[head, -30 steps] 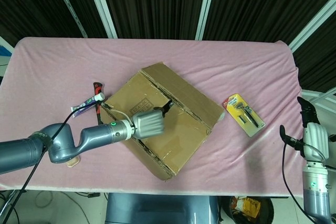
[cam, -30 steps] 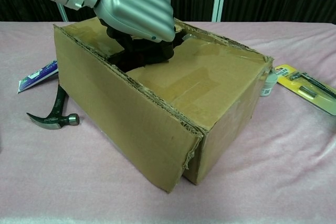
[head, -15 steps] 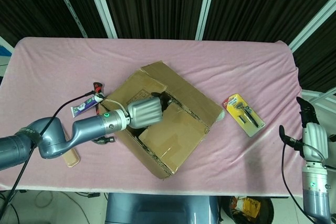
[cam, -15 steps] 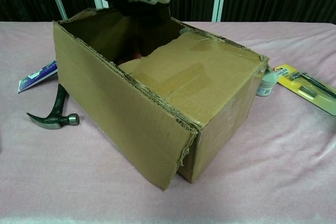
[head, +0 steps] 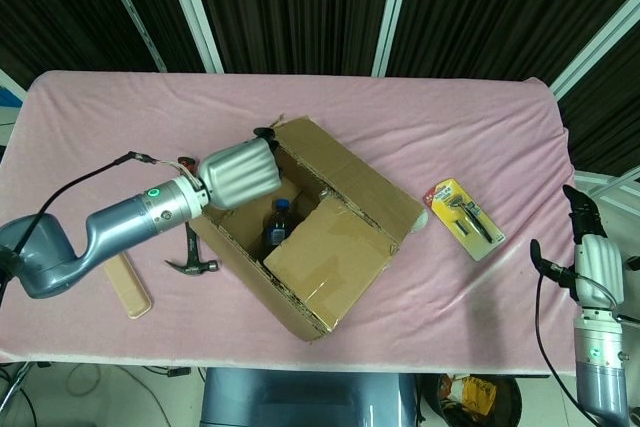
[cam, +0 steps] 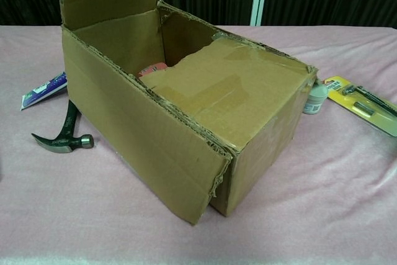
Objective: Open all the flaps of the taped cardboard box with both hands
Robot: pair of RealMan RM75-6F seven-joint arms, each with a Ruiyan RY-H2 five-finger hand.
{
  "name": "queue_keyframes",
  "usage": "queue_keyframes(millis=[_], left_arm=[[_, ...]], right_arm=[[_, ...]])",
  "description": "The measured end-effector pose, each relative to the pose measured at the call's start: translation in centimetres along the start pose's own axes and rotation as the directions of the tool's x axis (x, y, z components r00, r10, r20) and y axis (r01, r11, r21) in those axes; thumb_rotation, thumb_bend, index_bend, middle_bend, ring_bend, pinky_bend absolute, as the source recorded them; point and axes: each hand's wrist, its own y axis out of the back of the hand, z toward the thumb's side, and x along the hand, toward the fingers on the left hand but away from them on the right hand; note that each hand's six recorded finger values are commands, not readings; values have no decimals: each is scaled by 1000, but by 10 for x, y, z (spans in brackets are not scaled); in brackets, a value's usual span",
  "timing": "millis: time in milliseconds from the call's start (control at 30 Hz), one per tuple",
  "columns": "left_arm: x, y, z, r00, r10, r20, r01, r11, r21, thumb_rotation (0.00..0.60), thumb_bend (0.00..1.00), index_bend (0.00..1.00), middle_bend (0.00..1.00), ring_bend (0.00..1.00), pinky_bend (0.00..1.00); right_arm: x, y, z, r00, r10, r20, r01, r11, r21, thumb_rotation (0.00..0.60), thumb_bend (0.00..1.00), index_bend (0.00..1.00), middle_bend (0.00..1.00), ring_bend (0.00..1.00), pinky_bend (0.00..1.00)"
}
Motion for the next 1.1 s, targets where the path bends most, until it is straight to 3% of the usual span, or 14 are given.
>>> queue_keyframes(millis=[333, 633, 733, 800, 933, 1000, 1100], left_arm=[[-39, -33, -36, 991, -70, -116, 71, 997, 7, 600, 1000, 560, 659, 405, 407], [-74, -81, -41, 965, -193, -179, 182, 980, -78, 600, 991, 534, 634, 388, 390], [-87, -93, -42, 954, -207, -216, 181, 974, -134, 600, 873, 479, 584, 347, 351], [-96, -97, -45, 945, -202, -259, 158, 971, -181, 600, 721, 425, 515, 291, 309], [-120, -104, -50, 905, -177, -385, 50, 947, -318, 600, 400, 260, 318, 142, 182], [-137, -108, -49, 871, -172, -461, -27, 918, -395, 600, 300, 181, 213, 88, 116], [-163, -114, -39, 813, -188, -551, -135, 859, -494, 600, 239, 122, 127, 59, 82]], right_arm=[[0, -1, 0, 1000, 1, -2, -1, 1000, 10, 600, 453, 0, 92, 54, 236], [1, 0, 0, 1000, 2, -10, -2, 1000, 29, 600, 453, 0, 92, 54, 236], [0, 1, 1, 1000, -2, -12, 2, 1000, 29, 600, 453, 0, 92, 54, 236], [0, 1, 1, 1000, -4, -15, 5, 999, 33, 600, 453, 0, 92, 54, 236], [-2, 3, 5, 999, -8, -31, 9, 999, 50, 600, 453, 0, 92, 54, 236], [-3, 5, 7, 999, -9, -37, 11, 998, 56, 600, 453, 0, 92, 54, 236], [-4, 7, 10, 999, -10, -45, 12, 998, 58, 600, 453, 0, 92, 54, 236]])
